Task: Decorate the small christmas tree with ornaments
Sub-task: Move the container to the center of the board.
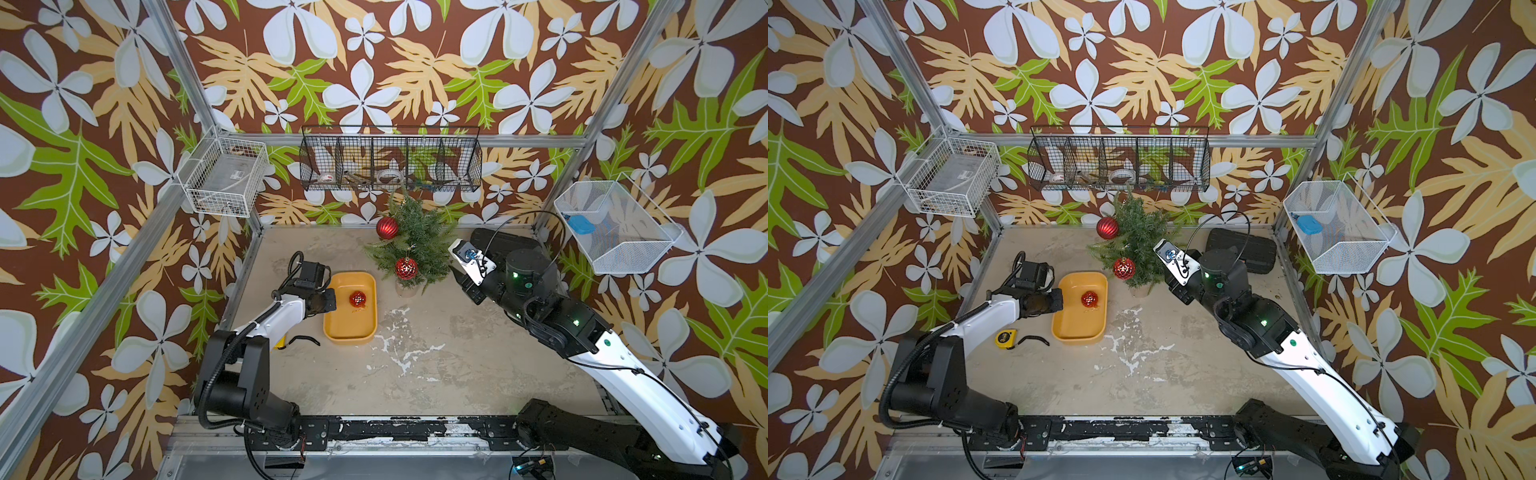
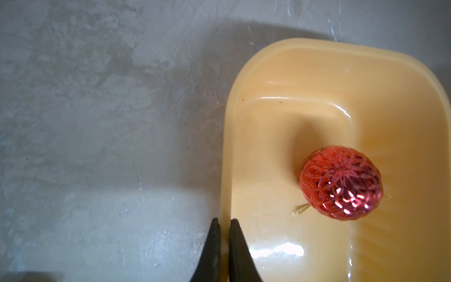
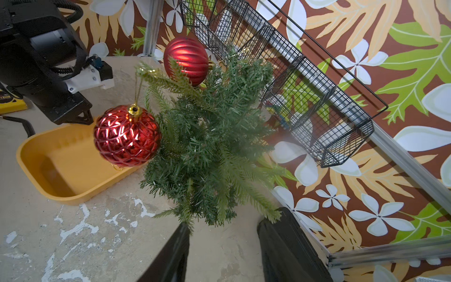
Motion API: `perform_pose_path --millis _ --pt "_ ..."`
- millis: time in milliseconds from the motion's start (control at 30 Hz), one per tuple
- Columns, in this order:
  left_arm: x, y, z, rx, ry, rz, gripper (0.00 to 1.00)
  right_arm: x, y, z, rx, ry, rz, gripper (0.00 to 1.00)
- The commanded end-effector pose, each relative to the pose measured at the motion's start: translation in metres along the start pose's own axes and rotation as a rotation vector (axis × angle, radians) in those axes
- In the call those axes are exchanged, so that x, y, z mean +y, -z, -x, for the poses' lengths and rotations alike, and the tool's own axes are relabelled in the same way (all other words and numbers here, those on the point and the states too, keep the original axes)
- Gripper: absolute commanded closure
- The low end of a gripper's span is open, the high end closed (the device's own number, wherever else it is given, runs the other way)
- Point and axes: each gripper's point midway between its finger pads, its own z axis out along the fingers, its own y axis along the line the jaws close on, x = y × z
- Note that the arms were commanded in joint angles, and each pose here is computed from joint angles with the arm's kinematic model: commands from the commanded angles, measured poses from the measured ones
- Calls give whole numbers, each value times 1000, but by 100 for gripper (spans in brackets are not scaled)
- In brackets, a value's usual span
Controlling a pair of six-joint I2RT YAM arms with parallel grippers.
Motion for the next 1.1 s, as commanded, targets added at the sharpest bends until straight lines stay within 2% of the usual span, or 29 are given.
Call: perform_pose_path --millis 0,133,267,500,633,700,767,833,900,933,1067 --pt "-9 11 -23 20 -9 -33 97 6 5 -3 3 -50 29 51" --pt "-28 27 -50 4 -14 -67 97 10 10 -12 11 -85 42 52" --pt "-64 38 -70 -9 -43 -108 97 16 11 -25 40 -144 52 54" --pt "-112 33 -93 13 -109 -143 95 33 14 -58 92 -296 72 55" --pt "-127 27 -101 30 -124 -161 86 49 11 -88 181 -473 87 56" --pt "-129 29 -98 18 -117 -171 77 61 7 -105 243 -572 99 58" --pt "-131 34 -92 -4 -112 -180 70 81 3 -117 296 -658 166 58" --pt "-132 44 -84 -34 -117 -185 59 114 -1 -125 348 -726 310 57" --pt "-128 54 -76 -72 -116 -179 53 142 -5 -133 396 -779 419 44" --pt "-125 60 -73 -92 -118 -175 50 155 -8 -138 424 -790 435 41" --pt "-114 87 -58 -181 -123 -169 46 192 -16 -152 535 -755 395 38"
